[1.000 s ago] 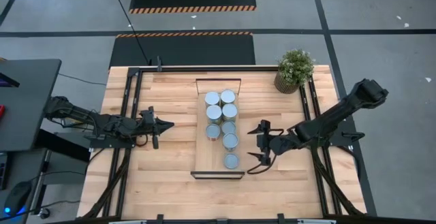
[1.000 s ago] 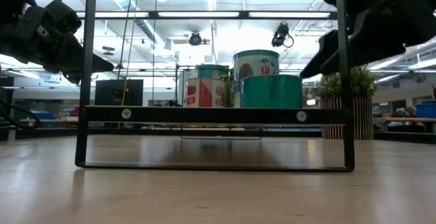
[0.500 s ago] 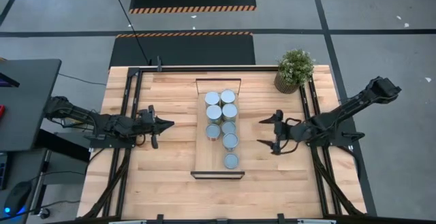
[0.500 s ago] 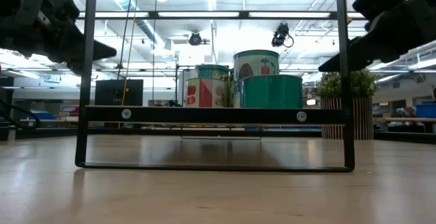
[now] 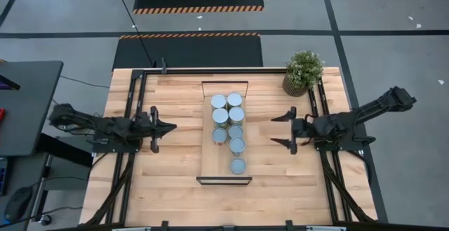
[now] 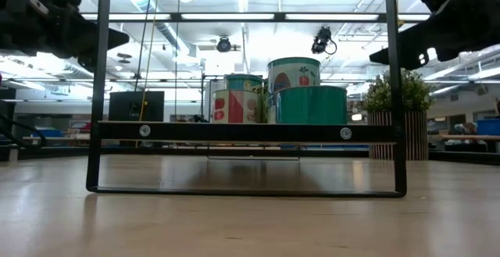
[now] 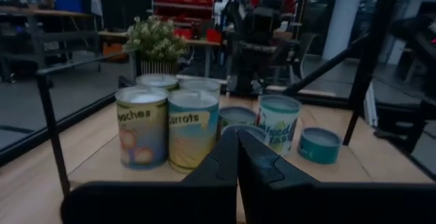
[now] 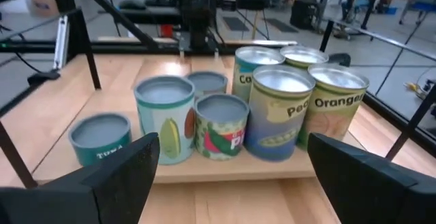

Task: Pick and place cans onto a shelf
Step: Return to Home Position

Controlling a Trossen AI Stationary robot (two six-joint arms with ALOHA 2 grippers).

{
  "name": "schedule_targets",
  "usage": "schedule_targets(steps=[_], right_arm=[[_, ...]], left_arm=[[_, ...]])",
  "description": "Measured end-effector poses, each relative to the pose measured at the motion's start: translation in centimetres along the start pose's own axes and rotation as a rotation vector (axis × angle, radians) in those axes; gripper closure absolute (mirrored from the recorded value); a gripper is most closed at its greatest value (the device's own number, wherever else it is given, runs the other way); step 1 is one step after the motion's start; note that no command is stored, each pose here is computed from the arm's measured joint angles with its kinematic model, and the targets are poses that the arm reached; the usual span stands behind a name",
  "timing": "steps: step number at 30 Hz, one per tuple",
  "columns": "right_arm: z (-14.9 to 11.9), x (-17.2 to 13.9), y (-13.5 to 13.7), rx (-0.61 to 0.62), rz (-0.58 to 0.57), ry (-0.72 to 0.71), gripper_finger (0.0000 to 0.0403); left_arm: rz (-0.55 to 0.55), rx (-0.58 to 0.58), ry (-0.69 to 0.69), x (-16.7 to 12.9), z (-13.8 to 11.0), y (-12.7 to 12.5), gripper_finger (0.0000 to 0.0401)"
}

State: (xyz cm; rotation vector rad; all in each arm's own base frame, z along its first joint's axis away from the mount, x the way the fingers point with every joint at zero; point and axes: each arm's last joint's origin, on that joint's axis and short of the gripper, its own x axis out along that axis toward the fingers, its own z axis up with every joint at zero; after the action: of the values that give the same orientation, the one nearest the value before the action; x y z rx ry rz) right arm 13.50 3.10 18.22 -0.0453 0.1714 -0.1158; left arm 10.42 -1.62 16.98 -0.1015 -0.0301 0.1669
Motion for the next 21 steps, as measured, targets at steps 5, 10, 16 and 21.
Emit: schedule_targets(steps=[5, 10, 16, 21], right_arm=[[-0.1, -0.4, -0.7, -0.010, 0.019, -0.040, 0.0021], [0.2, -0.6, -1.4, -0.038, 0.026, -0.080, 0.0021], [0.7, -1.0, -2.4, -0.060, 0.048, -0.133, 0.0021], [1.1, -1.4, -3.4, -0.076, 0.017, -0.188, 0.0021]], left_arm=[[-0.018, 0.002, 0.006, -0.5, -0.1, 0.2, 0.0396], [-0.032, 0.000, -0.050, -0.9, 0.4, 0.3, 0.0396], [-0.044, 0.003, -0.045, -0.9, 0.3, 0.3, 0.0396], [-0.047, 0.032, -0.046, -0.9, 0.3, 0.3, 0.0396]])
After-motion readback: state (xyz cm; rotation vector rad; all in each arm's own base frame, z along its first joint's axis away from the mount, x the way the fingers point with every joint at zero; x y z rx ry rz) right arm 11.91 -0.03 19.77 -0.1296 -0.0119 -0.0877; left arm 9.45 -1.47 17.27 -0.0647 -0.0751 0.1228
